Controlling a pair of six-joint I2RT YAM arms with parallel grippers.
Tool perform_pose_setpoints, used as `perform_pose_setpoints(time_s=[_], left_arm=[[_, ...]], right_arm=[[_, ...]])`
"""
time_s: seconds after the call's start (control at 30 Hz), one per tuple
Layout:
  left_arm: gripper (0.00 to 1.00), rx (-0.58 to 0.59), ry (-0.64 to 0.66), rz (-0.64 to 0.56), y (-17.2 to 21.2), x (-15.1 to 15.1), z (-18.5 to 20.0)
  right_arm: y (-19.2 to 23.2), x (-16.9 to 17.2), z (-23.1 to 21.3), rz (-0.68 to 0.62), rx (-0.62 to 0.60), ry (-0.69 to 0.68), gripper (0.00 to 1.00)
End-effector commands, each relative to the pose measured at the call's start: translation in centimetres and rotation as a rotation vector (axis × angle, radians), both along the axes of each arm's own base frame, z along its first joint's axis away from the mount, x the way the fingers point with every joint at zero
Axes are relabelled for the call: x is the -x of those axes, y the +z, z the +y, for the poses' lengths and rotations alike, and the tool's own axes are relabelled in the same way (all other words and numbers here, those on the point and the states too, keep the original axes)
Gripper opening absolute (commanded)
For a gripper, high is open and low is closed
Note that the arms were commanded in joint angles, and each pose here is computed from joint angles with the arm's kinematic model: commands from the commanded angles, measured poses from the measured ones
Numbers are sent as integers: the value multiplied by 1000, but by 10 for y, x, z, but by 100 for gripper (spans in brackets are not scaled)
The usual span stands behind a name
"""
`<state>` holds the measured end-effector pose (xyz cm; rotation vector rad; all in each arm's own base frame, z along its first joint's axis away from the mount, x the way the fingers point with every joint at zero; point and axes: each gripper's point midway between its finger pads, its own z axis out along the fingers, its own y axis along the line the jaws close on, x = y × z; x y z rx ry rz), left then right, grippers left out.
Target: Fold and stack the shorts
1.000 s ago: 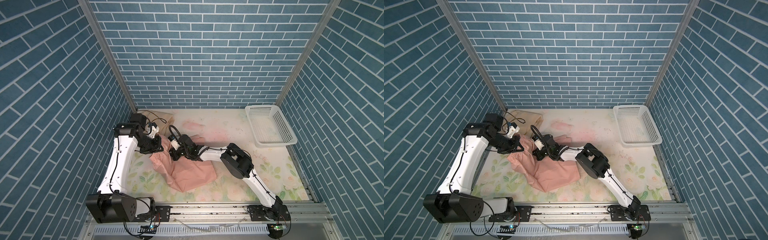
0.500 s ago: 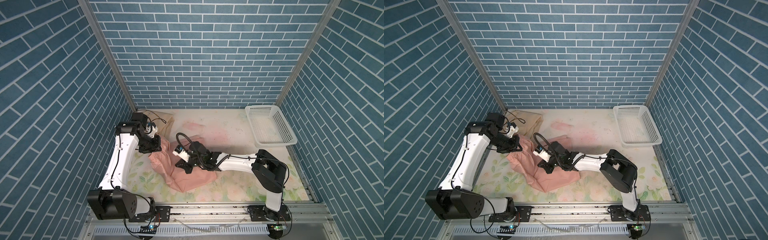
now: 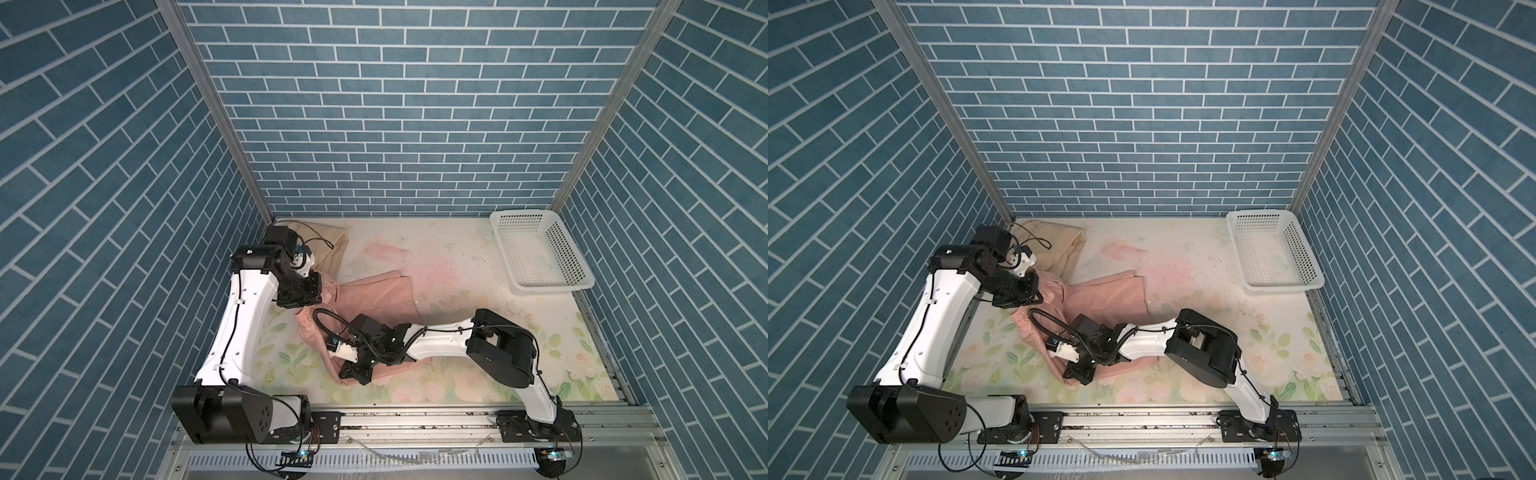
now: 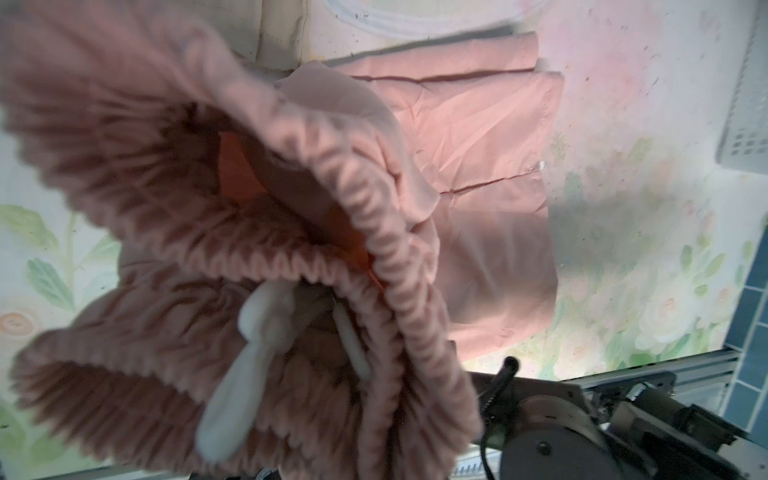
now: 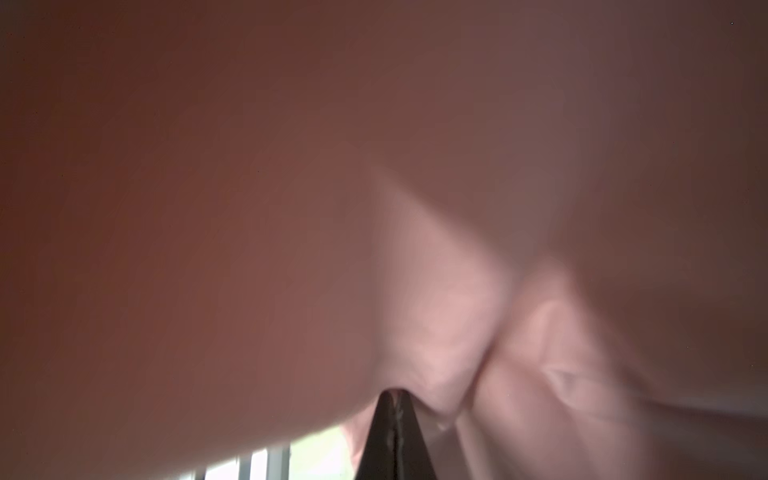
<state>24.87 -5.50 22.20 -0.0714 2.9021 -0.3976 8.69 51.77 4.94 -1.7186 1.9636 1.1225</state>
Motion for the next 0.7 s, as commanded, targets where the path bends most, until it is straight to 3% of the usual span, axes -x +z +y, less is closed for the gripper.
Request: perform_pose_setpoints(time_s=[0.0,0.07,0.13,0.33,0.67], left_arm=[[0,-59,-22,15,3,4,-6],[0,-62,-39,18,2,2,-15],[0,-75,-58,22,-1,0,-24],[0,-83,-106,45,-13,-16,-58],[0,-158,-236,100,-59,-31,-145]], right_arm=[[46,-43,-29,57,-81,-181,6],[51,-63,-62,76,-64,-298,9],[41,-75,-108,41,28,-411,9],[3,-66,-209,3,212,-573,8],[-22,-57,-232,39,209,-644,7]])
